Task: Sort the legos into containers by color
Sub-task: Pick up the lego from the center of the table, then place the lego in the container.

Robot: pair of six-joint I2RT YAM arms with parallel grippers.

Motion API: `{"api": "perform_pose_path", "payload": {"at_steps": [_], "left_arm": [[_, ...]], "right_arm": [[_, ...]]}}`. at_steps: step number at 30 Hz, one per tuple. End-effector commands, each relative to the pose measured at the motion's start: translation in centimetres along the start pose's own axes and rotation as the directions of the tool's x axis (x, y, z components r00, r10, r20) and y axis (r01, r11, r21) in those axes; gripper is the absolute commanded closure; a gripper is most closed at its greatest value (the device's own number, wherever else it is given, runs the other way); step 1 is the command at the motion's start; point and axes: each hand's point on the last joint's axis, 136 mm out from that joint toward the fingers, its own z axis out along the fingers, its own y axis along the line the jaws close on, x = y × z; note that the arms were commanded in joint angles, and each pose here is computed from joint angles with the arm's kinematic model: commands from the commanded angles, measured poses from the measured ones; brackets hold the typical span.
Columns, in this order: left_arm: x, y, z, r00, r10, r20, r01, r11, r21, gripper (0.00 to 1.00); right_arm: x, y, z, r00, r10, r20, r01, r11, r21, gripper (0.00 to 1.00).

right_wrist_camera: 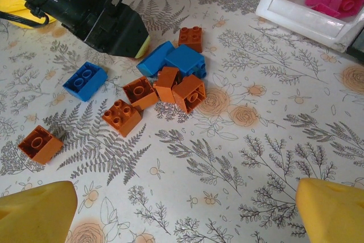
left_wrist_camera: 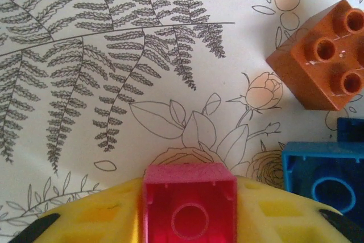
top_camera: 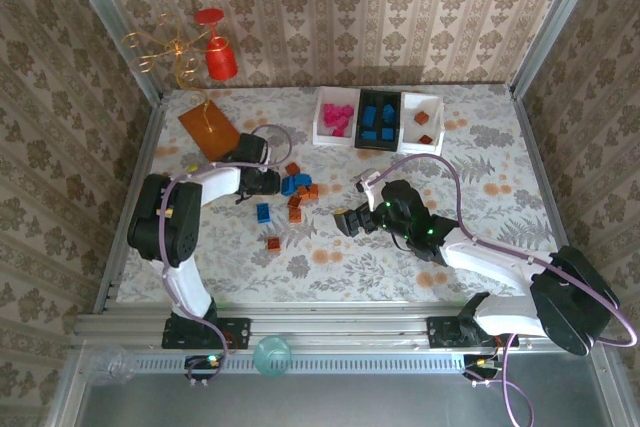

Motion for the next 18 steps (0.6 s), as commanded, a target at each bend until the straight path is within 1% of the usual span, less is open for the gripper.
{"api": "perform_pose_path", "payload": {"at_steps": [1, 3, 6, 9, 14, 18], "left_arm": [[-2.3, -1.5, -2.5, 0.993, -0.009, 0.117, 0.005, 0.999, 0.034, 0.63], [-3.7, -2.7, -3.9, 0.983, 0.006, 0.186, -0.014, 0.999, 0.041, 0.65], [-6.0, -5.4, -5.9, 0.957, 0.044, 0.287, -0.063, 0.996, 0.055, 0.66], [-8.1, -8.7, -6.8, 0.933, 0.084, 0.351, -0.120, 0.990, 0.081, 0.66], [-12.3, -12.4, -6.0, 0.910, 0.139, 0.390, -0.191, 0.977, 0.097, 0.66], [-15.4, -14.1, -3.5, 0.907, 0.154, 0.391, -0.209, 0.973, 0.101, 0.66]], "right_arm": [[-0.9, 0.1, 0.0, 1.000, 0.003, 0.008, -0.003, 1.000, 0.009, 0.00], [-1.0, 0.0, 0.0, 1.000, 0.004, 0.009, -0.004, 1.000, 0.011, 0.00], [-1.2, -0.4, -0.1, 0.999, 0.001, 0.032, -0.002, 0.999, 0.035, 0.00], [-1.6, -2.0, -0.8, 0.997, -0.010, 0.082, -0.001, 0.992, 0.127, 0.00], [-3.3, -4.7, -2.8, 0.979, -0.077, 0.189, 0.019, 0.956, 0.292, 0.00], [-4.6, -5.7, -3.6, 0.968, -0.135, 0.213, 0.049, 0.929, 0.366, 0.00]]}}
